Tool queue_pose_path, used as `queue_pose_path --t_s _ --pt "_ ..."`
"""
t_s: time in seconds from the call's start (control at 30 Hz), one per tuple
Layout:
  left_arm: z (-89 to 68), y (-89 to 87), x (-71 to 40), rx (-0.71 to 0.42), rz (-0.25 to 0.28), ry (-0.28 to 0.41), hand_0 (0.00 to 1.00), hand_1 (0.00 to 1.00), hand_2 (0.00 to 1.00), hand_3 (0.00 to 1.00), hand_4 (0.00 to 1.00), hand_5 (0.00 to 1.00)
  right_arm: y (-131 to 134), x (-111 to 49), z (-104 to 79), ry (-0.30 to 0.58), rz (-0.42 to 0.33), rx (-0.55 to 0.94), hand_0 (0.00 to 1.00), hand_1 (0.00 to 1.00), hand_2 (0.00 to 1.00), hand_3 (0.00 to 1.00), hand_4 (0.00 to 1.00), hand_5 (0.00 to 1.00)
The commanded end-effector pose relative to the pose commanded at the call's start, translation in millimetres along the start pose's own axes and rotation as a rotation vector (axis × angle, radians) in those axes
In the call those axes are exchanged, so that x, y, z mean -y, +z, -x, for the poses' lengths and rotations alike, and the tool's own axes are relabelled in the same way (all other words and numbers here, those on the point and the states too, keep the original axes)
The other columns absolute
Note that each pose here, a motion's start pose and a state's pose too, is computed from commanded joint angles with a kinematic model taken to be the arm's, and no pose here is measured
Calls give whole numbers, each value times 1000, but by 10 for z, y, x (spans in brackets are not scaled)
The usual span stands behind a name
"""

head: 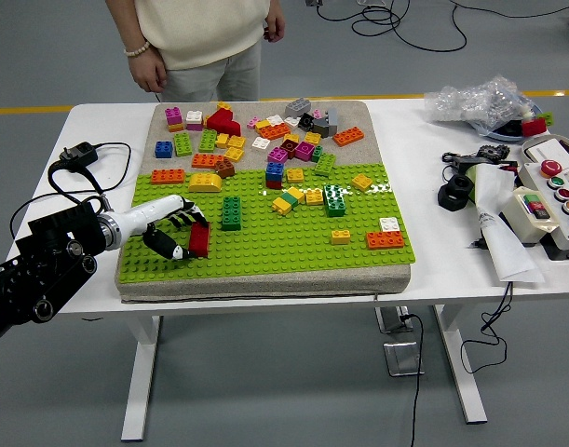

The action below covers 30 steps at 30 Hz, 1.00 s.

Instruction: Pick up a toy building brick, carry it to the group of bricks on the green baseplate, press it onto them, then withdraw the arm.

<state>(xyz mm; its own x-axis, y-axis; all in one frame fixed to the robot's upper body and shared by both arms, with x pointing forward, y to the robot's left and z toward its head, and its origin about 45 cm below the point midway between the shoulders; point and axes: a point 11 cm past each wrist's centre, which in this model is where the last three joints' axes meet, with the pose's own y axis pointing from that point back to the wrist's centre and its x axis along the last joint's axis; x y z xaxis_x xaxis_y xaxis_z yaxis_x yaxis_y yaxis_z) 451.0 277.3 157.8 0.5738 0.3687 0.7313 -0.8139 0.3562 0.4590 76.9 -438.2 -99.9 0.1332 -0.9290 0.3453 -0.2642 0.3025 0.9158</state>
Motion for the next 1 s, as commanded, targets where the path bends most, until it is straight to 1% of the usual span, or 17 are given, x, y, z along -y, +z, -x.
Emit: queue_pose_path --t_s 0.13,0.23,0.27,0.43,0.47,0.83,0.87,1.0 --pt "-10 25 2 -12 12 6 695 773 509 659 340 2 1 0 1 -1 2 0 778 706 751 767 998 775" --pt "16 25 3 -13 14 -12 695 773 509 659 340 2 -1 0 2 -1 2 0 778 706 751 767 998 775" --pt "20 24 3 -14 15 -15 818 816 591 810 561 2 -1 0 3 -1 2 0 778 706 751 767 998 774" --pt "54 27 4 -15 18 -39 818 816 591 810 561 2 5 0 7 -2 5 0 778 706 751 767 998 774" --pt "56 24 4 -13 17 -41 868 861 742 847 834 2 7 0 6 -2 6 0 778 706 750 767 998 775" --pt "-3 -8 -15 -9 4 -28 888 878 763 867 853 12 23 -1 12 -3 11 0 778 705 750 767 998 776" --pt "-4 -8 -16 -9 4 -28 928 902 787 900 866 19 23 -1 12 -3 11 0 778 705 750 767 998 775" --pt "-14 -4 -18 -13 6 -29 928 902 787 900 866 19 20 -1 15 -4 11 1 778 705 750 767 998 775"
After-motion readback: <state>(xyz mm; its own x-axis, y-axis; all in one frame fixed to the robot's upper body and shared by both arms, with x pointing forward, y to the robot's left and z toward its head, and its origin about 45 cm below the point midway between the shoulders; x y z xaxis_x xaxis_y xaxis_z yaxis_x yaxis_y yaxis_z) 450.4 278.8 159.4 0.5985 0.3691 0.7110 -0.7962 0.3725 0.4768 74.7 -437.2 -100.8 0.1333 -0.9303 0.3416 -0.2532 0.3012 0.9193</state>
